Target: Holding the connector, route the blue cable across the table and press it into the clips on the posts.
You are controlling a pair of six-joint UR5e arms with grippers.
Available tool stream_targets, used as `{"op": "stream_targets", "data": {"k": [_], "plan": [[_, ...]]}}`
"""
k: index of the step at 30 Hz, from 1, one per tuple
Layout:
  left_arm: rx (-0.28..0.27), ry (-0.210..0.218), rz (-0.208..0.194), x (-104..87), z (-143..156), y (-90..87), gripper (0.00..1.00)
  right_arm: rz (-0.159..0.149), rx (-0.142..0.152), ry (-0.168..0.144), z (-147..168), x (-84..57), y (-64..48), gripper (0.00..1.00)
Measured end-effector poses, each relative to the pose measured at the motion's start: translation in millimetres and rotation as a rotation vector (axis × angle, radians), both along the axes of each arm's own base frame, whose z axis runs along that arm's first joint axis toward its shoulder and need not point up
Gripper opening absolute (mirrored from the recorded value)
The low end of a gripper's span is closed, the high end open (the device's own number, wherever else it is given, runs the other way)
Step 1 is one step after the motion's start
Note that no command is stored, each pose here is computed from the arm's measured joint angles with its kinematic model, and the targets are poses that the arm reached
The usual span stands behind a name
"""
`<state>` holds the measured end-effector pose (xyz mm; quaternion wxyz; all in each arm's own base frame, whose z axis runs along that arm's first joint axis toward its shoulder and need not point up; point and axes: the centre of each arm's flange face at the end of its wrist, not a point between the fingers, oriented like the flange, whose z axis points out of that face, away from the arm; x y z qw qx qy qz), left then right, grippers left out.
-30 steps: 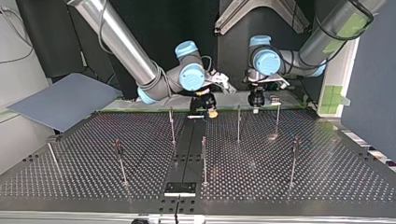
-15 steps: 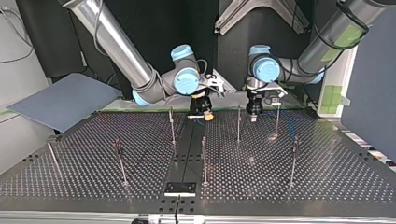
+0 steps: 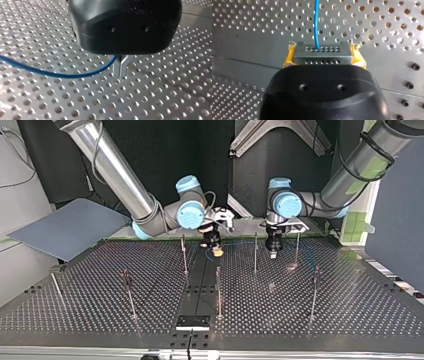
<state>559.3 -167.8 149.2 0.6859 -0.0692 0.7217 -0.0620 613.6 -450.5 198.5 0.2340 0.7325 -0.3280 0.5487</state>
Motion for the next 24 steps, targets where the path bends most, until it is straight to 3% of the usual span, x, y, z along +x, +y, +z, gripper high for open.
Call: {"op": "stream_targets", "data": {"k": [10, 12, 13, 14, 15, 17, 18, 19, 20, 21, 22, 24], "plan": [[0.011, 0.009, -0.013, 16.5, -8.0, 0.9, 0.00, -0.005, 0.001, -0.007, 1.5, -8.4, -13.2, 0.00], [0.015, 0.008, -0.010, 17.2, -7.5, 1.2, 0.04, -0.007, 0.001, -0.007, 1.8, -9.7, -15.1, 0.00], [0.016, 0.008, -0.008, 17.4, -7.3, 1.4, 0.22, -0.008, 0.001, -0.008, 2.0, -10.2, -16.0, 0.00], [0.019, 0.009, -0.003, 17.5, -7.2, 1.9, 0.31, -0.010, 0.001, -0.008, 2.1, -11.0, -17.3, 0.00], [0.022, 0.010, 0.000, 17.5, -7.2, 2.3, 0.31, -0.011, 0.000, -0.009, 2.4, -11.5, -18.1, 0.00], [0.032, 0.016, 0.010, 16.9, -7.8, 3.4, 0.55, -0.013, 0.000, -0.009, 2.5, -12.5, -19.5, 0.00], [0.037, 0.021, 0.014, 16.4, -8.3, 3.9, 0.55, -0.014, 0.000, -0.009, 2.5, -12.8, -20.0, 0.00], [0.042, 0.026, 0.019, 15.9, -8.8, 4.5, 0.68, -0.014, 0.000, -0.009, 2.5, -13.2, -20.4, 0.00], [0.048, 0.033, 0.026, 15.2, -9.4, 5.2, 0.90, -0.015, 0.000, -0.009, 2.5, -13.5, -20.7, 0.00], [0.054, 0.039, 0.031, 14.5, -9.9, 5.8, 0.90, -0.015, 0.000, -0.009, 2.6, -13.6, -20.9, 0.00], [0.061, 0.046, 0.038, 13.7, -10.5, 6.4, 1.00, -0.015, 0.000, -0.009, 2.5, -13.7, -21.0, 0.00], [0.080, 0.064, 0.054, 11.6, -11.8, 7.9, 1.00, -0.015, 0.000, -0.009, 2.5, -13.8, -21.1, 0.00]]}}
